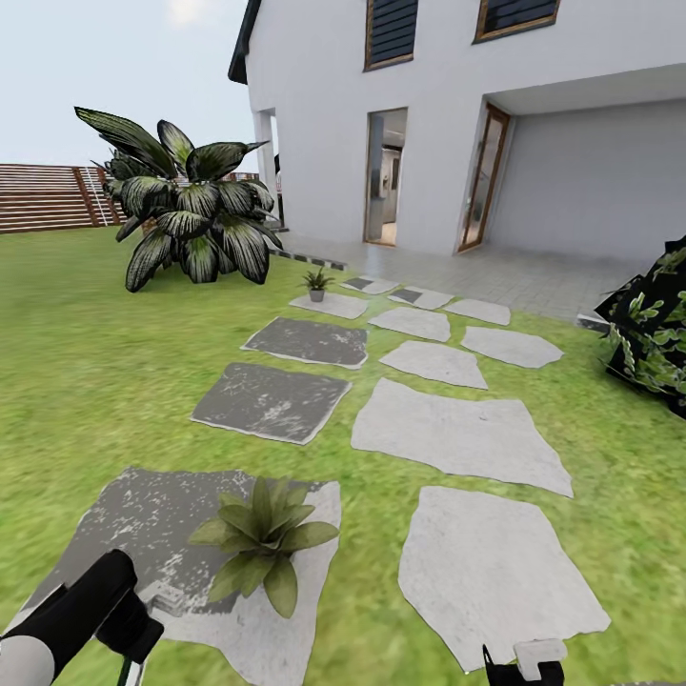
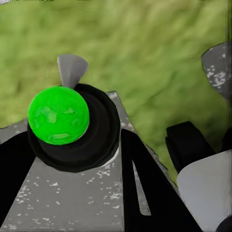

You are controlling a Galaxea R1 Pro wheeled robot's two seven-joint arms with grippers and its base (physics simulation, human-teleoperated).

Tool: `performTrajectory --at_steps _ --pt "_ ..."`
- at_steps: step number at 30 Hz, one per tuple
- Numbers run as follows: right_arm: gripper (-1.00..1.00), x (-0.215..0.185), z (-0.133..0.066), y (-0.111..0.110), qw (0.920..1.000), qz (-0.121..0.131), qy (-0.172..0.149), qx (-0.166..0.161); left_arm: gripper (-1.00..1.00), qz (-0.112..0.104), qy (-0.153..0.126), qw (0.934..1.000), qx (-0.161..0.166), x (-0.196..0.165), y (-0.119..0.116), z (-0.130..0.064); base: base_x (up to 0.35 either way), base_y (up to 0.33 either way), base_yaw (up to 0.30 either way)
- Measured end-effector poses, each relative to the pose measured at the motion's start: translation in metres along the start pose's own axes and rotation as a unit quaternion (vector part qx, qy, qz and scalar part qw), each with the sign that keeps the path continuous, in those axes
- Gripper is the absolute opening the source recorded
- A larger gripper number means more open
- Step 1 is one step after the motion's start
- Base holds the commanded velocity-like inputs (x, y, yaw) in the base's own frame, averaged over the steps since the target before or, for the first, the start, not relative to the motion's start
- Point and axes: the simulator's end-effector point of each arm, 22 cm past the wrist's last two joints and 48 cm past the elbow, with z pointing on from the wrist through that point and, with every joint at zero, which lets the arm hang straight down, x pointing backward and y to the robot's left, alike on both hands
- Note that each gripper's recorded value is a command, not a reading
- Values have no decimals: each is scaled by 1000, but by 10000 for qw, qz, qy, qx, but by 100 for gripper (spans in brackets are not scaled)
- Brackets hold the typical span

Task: Pick up the pesticide atomizer in the garden and spray insectifuge to fully cover both potted plants in the garden.

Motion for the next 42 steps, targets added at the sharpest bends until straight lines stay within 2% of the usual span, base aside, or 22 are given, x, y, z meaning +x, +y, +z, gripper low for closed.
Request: performTrajectory --at_steps 2,3,4,8,12,16,21,30,32,34,37,40,42 --pt "100 0 0 0 10000 2 -1 3 -100 71 9 9998 184 -1 -12 1 0 0 0" --pt "100 0 0 0 10000 0 -1 2 -100 290 86 9991 298 -3 -25 2 0 0 0" --pt "100 0 0 0 10000 1 -1 -1 -100 390 107 9987 322 -4 -29 1 0 0 0" --pt "100 0 0 0 10000 0 4 -1 -100 494 137 9980 358 -6 -34 0 0 0 0" --pt "100 0 0 0 10000 -1 2 -1 -100 486 226 9981 291 2 -27 3 0 0 0" --pt "100 0 0 0 10000 5 -3 8 -100 572 392 9976 42 14 -11 4 63 0 0" --pt "100 0 0 -1 10000 0 -7 12 -100 607 410 9973 28 14 -14 5 276 0 0" --pt "100 0 0 -1 10000 3 -6 14 -100 629 314 9975 -15 4 -11 0 28 0 0" --pt "100 -1 0 -1 10000 2 -8 16 -100 599 320 9977 -42 6 -6 -2 0 0 0" --pt "100 -1 0 -1 10000 1 -9 16 -100 517 394 9977 -171 18 16 -5 0 0 0" --pt "100 -1 0 -1 10000 2 -8 17 -100 430 428 9979 -242 25 30 -9 0 0 0" --pt "100 -1 0 -1 10000 2 -9 18 -100 415 426 9980 -208 27 28 -8 0 0 0" --pt "100 -1 0 -1 10000 2 -9 18 -100 445 399 9981 -127 22 17 -5 0 0 0"
